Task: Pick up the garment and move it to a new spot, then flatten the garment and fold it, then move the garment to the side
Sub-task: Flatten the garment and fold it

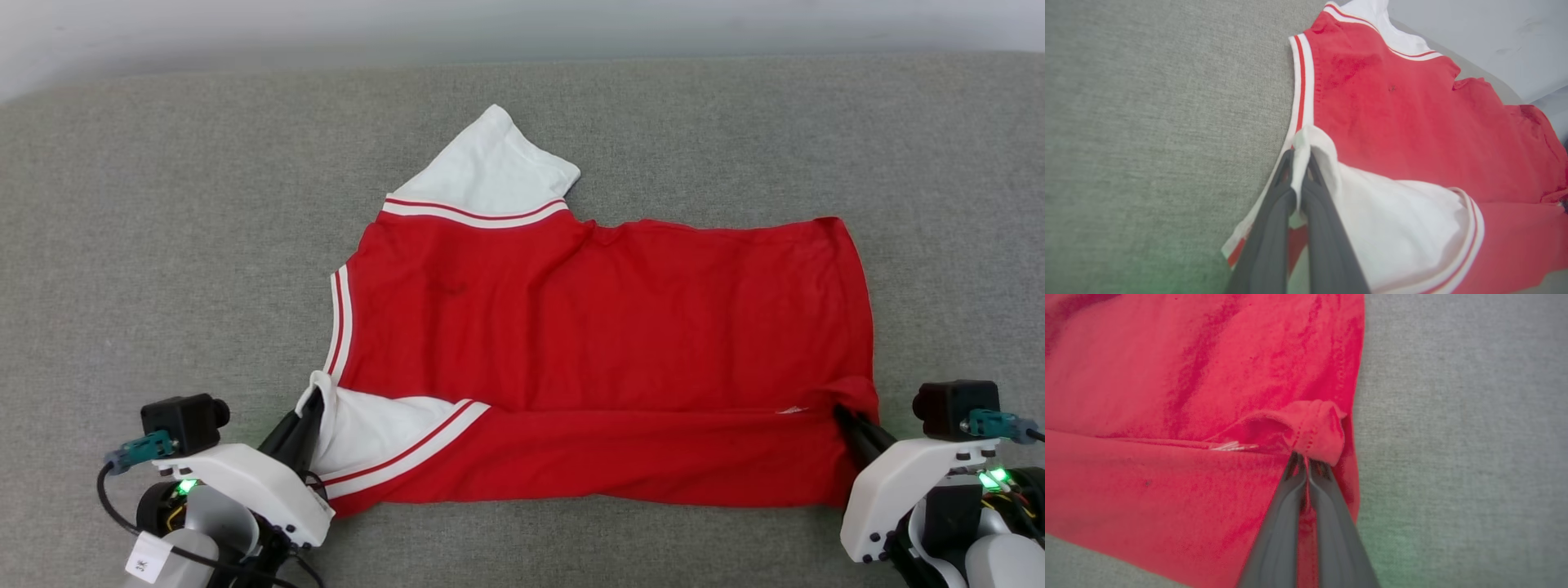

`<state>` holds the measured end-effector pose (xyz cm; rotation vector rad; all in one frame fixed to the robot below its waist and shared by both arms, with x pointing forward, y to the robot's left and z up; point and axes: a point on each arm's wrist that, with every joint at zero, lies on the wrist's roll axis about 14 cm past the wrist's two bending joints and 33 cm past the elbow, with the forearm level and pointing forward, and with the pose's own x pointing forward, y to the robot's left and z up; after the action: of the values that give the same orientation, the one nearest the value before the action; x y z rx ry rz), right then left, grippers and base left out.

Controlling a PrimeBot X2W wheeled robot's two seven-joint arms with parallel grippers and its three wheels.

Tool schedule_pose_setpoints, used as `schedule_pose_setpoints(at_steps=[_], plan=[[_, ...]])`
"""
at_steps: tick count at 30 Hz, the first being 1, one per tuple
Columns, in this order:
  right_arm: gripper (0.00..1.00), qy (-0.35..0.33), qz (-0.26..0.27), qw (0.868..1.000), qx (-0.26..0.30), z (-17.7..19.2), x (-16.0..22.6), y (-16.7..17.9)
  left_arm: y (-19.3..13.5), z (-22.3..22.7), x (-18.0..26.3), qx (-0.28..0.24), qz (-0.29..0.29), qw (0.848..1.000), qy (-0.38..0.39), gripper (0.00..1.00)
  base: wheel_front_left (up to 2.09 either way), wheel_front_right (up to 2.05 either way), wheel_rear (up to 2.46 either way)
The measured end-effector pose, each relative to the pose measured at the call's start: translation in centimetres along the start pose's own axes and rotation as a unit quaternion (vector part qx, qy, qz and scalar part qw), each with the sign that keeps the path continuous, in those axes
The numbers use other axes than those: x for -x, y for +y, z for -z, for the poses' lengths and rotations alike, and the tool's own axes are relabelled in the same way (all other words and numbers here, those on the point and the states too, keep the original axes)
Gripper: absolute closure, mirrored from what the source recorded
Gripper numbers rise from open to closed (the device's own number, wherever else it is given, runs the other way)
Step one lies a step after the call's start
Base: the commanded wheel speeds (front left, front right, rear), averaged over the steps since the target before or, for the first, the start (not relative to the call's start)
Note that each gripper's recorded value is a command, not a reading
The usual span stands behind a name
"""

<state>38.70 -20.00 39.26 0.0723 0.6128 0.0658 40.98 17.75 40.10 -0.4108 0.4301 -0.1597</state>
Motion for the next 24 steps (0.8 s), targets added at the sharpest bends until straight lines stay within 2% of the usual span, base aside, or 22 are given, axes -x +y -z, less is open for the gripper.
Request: schedule_pose_setpoints(at_steps=[1,2,5,6,7,8,9,15,24], plan=[[1.00,0.001,0.000,1.000,-0.001,0.2,-0.2,0.0,0.0,0.3,-0.2,0.001,0.001,1.000,0.004,1.00,0.00,0.00,0.00],[0.93,-0.001,-0.001,1.000,-0.001,0.4,-0.4,0.0,0.1,0.6,-0.3,0.004,0.001,1.000,0.009,1.00,0.00,0.00,0.00],[0.47,-0.001,-0.004,1.000,-0.006,0.8,-0.8,0.2,-0.1,1.5,-0.6,0.012,0.004,1.000,0.024,0.98,0.00,0.00,0.00],[0.00,-0.003,-0.007,1.000,-0.010,0.8,-0.8,0.4,-0.1,1.8,-0.6,0.013,0.003,0.999,0.030,0.68,0.00,0.00,0.00],[0.00,-0.006,-0.008,1.000,-0.012,0.8,-0.8,0.4,-0.1,1.9,-0.6,0.014,0.003,0.999,0.031,0.46,0.00,0.00,0.00],[0.00,-0.008,-0.010,1.000,-0.018,0.9,-0.8,0.5,-0.1,1.9,-0.6,0.015,0.004,0.999,0.031,0.05,0.00,0.00,0.00],[0.00,-0.012,-0.011,1.000,-0.020,0.8,-0.7,0.5,-0.2,1.9,-0.5,0.016,0.004,0.999,0.031,0.00,0.00,0.00,0.00],[0.00,-0.083,-0.010,0.996,-0.030,-1.6,0.2,0.2,0.3,0.3,0.0,0.007,-0.006,1.000,0.005,0.00,0.00,0.00,0.00],[0.00,-0.223,-0.002,0.974,-0.030,-6.3,3.7,0.0,2.0,-4.6,1.8,-0.025,-0.044,0.997,-0.058,0.00,0.00,0.00,0.00]])
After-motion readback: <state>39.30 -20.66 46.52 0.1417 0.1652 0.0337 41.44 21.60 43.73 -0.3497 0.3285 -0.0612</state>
